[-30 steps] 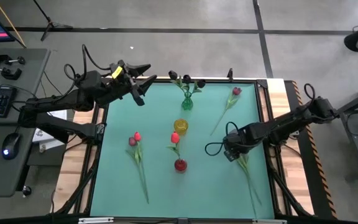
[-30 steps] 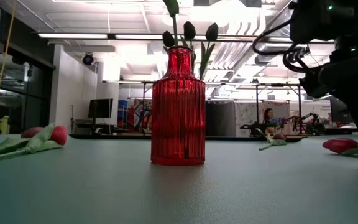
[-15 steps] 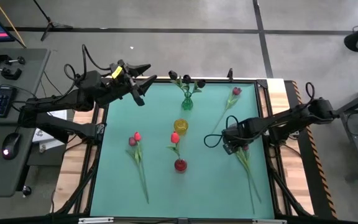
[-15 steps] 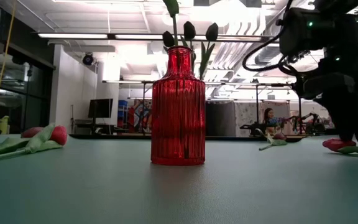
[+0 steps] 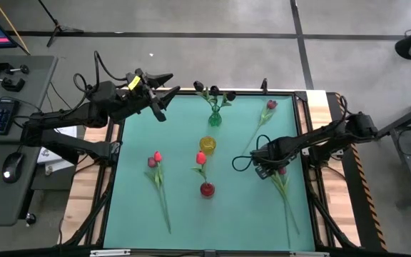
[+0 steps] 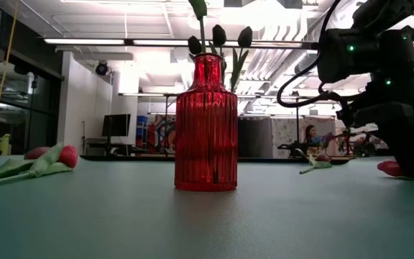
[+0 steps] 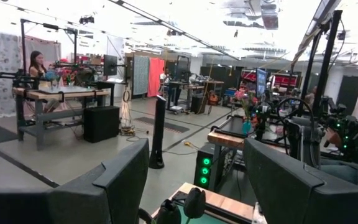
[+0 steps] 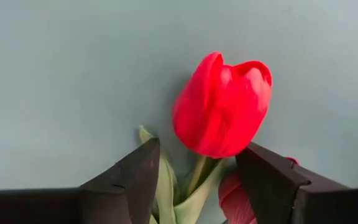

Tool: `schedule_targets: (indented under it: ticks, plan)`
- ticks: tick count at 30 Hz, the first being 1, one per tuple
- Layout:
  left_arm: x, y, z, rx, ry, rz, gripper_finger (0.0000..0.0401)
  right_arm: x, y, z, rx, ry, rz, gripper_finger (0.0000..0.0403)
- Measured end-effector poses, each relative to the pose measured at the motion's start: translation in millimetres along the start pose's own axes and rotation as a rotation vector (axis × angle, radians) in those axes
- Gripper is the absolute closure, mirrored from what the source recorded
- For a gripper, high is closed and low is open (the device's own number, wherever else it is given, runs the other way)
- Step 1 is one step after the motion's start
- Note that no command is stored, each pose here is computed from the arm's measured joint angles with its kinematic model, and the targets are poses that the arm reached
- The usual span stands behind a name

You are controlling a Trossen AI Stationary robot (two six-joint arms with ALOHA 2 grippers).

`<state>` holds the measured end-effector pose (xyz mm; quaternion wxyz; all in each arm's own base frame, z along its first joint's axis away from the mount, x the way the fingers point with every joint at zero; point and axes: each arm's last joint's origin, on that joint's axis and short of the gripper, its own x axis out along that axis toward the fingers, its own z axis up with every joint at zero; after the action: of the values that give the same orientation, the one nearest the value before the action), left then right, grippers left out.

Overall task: Sort flowers into vase by color
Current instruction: Put the right red tulip into the red vase

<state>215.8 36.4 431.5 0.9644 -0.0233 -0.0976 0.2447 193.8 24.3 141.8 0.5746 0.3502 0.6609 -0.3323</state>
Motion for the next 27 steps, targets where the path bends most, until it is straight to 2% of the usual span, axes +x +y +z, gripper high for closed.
schedule_targets:
  ticks: [4,8,15,20,27]
  plan:
    - [0,0,0,0.0,0.0,0.0,0.0153,0,0,0,0.0,-0.002,-0.002,0.0227]
    - [0,0,0,0.0,0.0,0.0,0.0153,0,1,0,0.0,-0.006,0.009,0.0272]
    - [0,0,0,0.0,0.0,0.0,0.0153,-4,5,2,-0.027,-0.03,0.028,0.0389]
    - [0,0,0,0.0,-0.001,0.0,0.0153,-29,22,9,-0.09,-0.118,0.11,0.0394]
    - [0,0,0,-0.001,-0.002,0.0,0.0153,-101,44,20,-0.218,-0.39,0.276,0.0401]
